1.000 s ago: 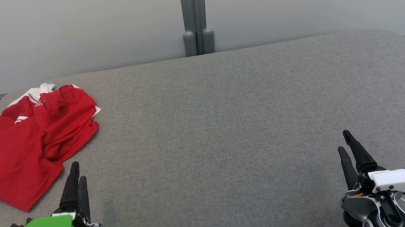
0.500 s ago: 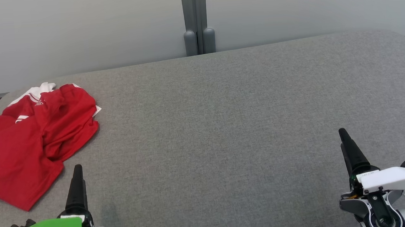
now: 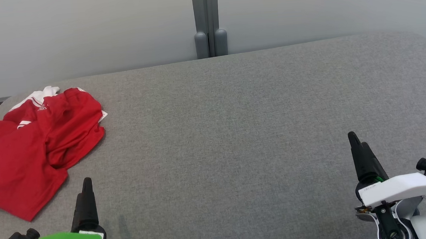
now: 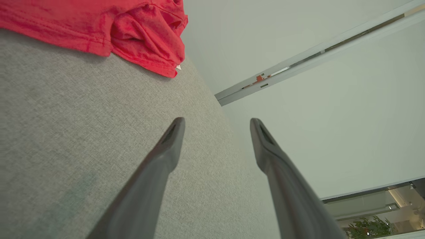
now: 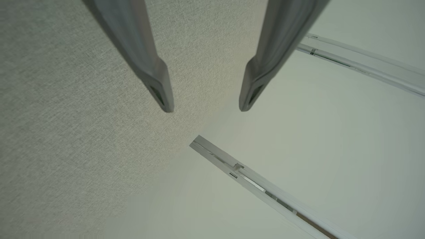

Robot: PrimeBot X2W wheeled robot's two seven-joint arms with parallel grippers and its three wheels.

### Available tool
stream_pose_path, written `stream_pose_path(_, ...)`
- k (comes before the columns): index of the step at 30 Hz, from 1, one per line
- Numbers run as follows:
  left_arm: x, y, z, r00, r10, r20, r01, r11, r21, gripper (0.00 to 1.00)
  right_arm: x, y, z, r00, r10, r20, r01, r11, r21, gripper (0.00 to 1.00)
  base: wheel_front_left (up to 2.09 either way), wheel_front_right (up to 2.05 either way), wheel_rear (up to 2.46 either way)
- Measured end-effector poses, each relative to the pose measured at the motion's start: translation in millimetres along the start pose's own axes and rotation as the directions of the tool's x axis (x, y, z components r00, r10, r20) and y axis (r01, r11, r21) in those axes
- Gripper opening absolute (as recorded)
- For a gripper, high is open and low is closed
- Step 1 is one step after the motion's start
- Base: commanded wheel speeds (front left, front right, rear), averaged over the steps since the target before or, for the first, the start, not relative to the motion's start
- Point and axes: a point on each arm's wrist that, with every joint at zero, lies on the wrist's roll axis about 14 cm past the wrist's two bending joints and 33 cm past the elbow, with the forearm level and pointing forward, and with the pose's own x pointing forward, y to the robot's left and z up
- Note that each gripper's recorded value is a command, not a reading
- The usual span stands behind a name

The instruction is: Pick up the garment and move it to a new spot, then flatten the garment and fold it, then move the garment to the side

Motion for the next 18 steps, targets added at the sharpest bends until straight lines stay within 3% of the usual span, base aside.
stream_pose_path(6,-2.2,1.3,-1.5,1.0,-0.004,-0.01,0.006,0.989,0.151,1.0,-0.9,4.6,-1.7,1.0,0.018,-0.003,-0.018,0.99,-0.137,1.0,0.0,0.0,0.0)
stream_pose_path(18,-5.0,1.3,1.5,0.999,-0.025,-0.021,0.032,0.905,0.424,1.0,-1.4,9.0,-2.6,0.999,0.043,-0.004,-0.042,0.935,-0.351,1.0,0.0,0.0,0.0)
